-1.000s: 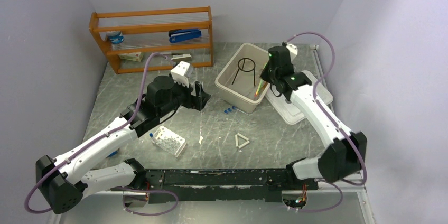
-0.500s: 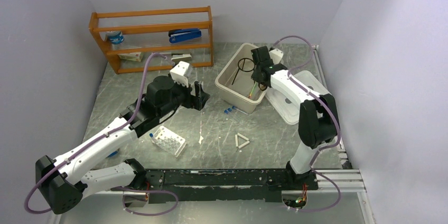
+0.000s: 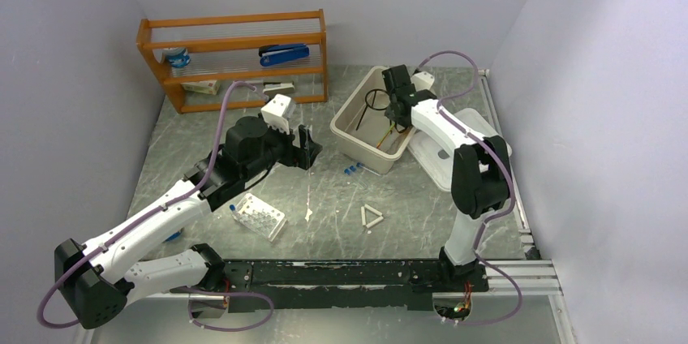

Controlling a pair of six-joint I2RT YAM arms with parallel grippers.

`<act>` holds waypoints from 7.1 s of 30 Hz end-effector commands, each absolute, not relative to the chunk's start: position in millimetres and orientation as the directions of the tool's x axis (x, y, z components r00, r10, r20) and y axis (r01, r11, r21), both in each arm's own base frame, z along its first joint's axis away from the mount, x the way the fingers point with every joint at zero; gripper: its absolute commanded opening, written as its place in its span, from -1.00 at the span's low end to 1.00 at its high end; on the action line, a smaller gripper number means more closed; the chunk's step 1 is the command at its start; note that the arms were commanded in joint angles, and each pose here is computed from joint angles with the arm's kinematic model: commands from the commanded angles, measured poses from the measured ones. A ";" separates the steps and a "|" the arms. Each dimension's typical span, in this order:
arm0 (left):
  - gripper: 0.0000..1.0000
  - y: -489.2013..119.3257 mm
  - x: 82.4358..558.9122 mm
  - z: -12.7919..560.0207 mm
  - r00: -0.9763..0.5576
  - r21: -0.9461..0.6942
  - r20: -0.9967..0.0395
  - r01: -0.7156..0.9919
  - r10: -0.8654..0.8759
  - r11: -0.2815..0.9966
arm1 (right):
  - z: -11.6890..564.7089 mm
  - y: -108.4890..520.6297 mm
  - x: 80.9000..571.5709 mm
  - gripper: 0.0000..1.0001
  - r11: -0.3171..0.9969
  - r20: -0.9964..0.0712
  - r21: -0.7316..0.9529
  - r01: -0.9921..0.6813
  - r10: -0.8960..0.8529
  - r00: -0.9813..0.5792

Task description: Organize the chemistry lab equipment

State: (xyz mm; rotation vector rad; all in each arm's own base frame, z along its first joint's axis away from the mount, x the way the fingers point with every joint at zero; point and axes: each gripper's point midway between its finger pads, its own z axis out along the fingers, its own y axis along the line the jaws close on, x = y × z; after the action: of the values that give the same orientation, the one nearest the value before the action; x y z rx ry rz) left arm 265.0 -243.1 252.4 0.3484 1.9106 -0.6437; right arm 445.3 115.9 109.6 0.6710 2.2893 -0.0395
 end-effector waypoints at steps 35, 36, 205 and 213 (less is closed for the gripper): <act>0.75 -205.4 265.7 284.7 -0.360 -0.278 -0.923 0.380 -0.136 0.882 | 80.8 208.4 192.0 -0.08 0.941 -0.498 -0.025 -0.336 -0.303 -0.812; 0.75 -205.9 265.5 283.5 -0.364 -0.285 -0.920 0.378 -0.142 0.881 | 74.4 205.9 191.2 -0.26 0.942 -0.486 -0.044 -0.333 -0.311 -0.817; 0.89 -131.1 271.6 316.1 -0.212 -0.252 -0.949 0.071 -0.233 0.965 | 38.1 260.0 296.5 -0.18 0.796 -0.528 -0.285 -0.534 -0.596 -0.605; 0.88 -133.3 273.1 312.2 -0.220 -0.250 -0.948 0.071 -0.229 0.966 | 26.4 243.1 296.9 -0.12 0.776 -0.482 -0.360 -0.518 -0.630 -0.609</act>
State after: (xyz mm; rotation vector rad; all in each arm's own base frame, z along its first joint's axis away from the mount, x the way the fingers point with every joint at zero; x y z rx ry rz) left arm 270.9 -130.4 314.4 -0.1132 1.7720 -0.2619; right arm 296.9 257.1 31.6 -0.8257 2.3697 -0.1540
